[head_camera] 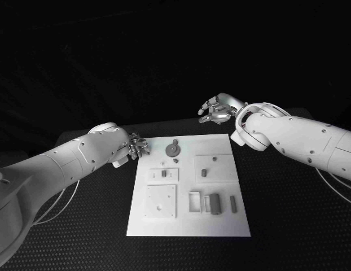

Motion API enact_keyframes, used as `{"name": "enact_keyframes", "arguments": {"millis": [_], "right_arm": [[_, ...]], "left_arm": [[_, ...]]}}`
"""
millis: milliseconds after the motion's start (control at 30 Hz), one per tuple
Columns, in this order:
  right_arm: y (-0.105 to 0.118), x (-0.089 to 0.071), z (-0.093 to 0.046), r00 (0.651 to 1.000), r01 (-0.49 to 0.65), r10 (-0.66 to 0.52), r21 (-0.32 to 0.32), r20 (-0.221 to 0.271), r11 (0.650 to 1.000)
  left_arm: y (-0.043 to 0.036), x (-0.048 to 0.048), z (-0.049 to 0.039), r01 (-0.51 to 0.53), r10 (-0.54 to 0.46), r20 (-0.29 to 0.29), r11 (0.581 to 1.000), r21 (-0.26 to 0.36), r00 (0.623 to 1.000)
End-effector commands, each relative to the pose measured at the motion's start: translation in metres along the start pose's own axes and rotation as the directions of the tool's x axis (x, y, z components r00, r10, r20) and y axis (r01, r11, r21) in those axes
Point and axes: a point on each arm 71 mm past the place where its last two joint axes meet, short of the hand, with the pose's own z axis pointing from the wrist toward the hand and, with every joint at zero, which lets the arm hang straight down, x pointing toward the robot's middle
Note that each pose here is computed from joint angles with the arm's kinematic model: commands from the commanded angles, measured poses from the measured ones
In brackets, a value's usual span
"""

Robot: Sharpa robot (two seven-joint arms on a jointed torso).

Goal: Assemble the parts on the task board

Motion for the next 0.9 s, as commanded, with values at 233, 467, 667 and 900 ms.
{"name": "enact_keyframes", "arguments": {"millis": [233, 467, 667, 900], "right_arm": [[-0.002, -0.001, -0.002, 1.000, 0.001, -0.001, -0.003, -0.007, 1.000], [-0.004, -0.003, -0.004, 1.000, 0.001, -0.001, 0.001, -0.004, 1.000], [-0.006, -0.004, -0.004, 1.000, 0.002, -0.002, 0.004, -0.003, 1.000], [-0.008, -0.006, -0.006, 1.000, 0.003, -0.003, 0.009, -0.002, 1.000]], "left_arm": [[0.0022, 0.0025, -0.0098, 0.121, -0.120, -0.051, 0.993, 0.015, 0.991], [0.0007, -0.0015, -0.0244, 0.120, -0.117, -0.055, 0.992, 0.039, 0.992], [0.0001, 0.0042, -0.0388, 0.109, -0.105, -0.085, 0.993, 0.052, 0.991], [-0.0017, 0.0099, -0.0484, 0.070, -0.065, -0.066, 0.995, 0.068, 0.996]]}}
